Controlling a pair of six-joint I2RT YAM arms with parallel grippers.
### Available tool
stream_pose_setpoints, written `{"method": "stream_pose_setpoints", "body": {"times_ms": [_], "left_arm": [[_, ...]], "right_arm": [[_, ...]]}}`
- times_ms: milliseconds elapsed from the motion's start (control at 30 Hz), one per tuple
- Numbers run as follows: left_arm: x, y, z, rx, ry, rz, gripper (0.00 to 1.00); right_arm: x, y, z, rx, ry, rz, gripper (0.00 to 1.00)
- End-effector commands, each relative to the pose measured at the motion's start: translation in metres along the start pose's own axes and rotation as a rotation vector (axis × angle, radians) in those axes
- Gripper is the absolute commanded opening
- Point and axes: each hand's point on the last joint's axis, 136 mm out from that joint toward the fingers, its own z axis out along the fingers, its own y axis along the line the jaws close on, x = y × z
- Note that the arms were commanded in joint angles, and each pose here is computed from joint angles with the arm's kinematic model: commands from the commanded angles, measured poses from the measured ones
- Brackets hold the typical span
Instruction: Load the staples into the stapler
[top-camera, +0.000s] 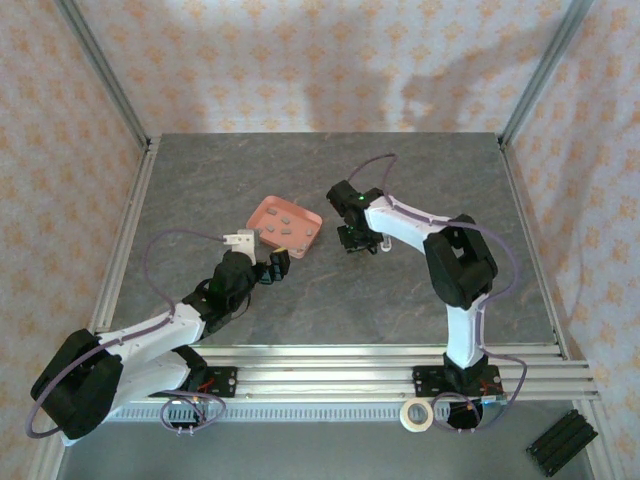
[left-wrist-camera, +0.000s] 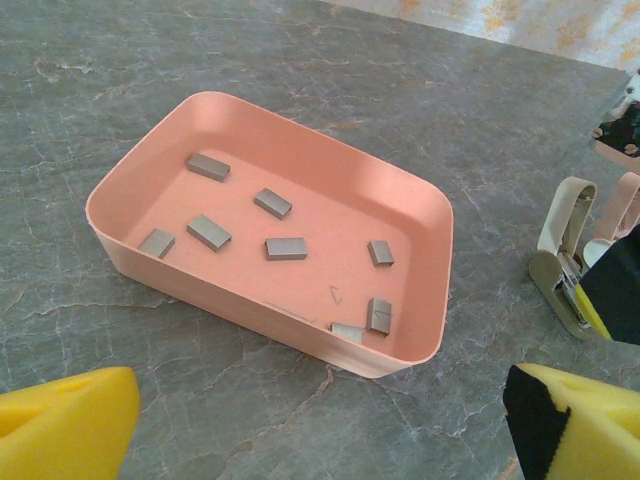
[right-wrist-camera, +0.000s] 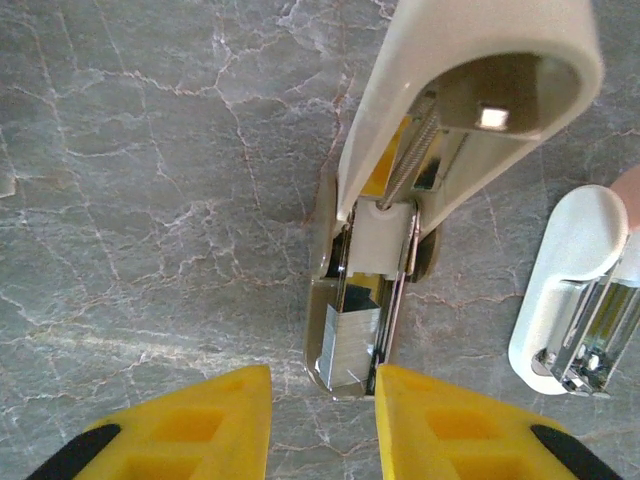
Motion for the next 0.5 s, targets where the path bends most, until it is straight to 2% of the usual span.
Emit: {"method": "stream_pose_setpoints", "body": {"times_ms": [0,467], "left_arm": [[-0.006,0.006,0.001,-0.04,-0.016,0.023,0.94],[-0.004,0.009,-0.003,-0.047,-0.015,0.022,0.94]], "right_arm": [[-0.003,-0.005,0.0,0.039,0.002,-0.014,0.32],[0.001,-0.011,0.011,0.083,0.016,-0.023,0.26]]}}
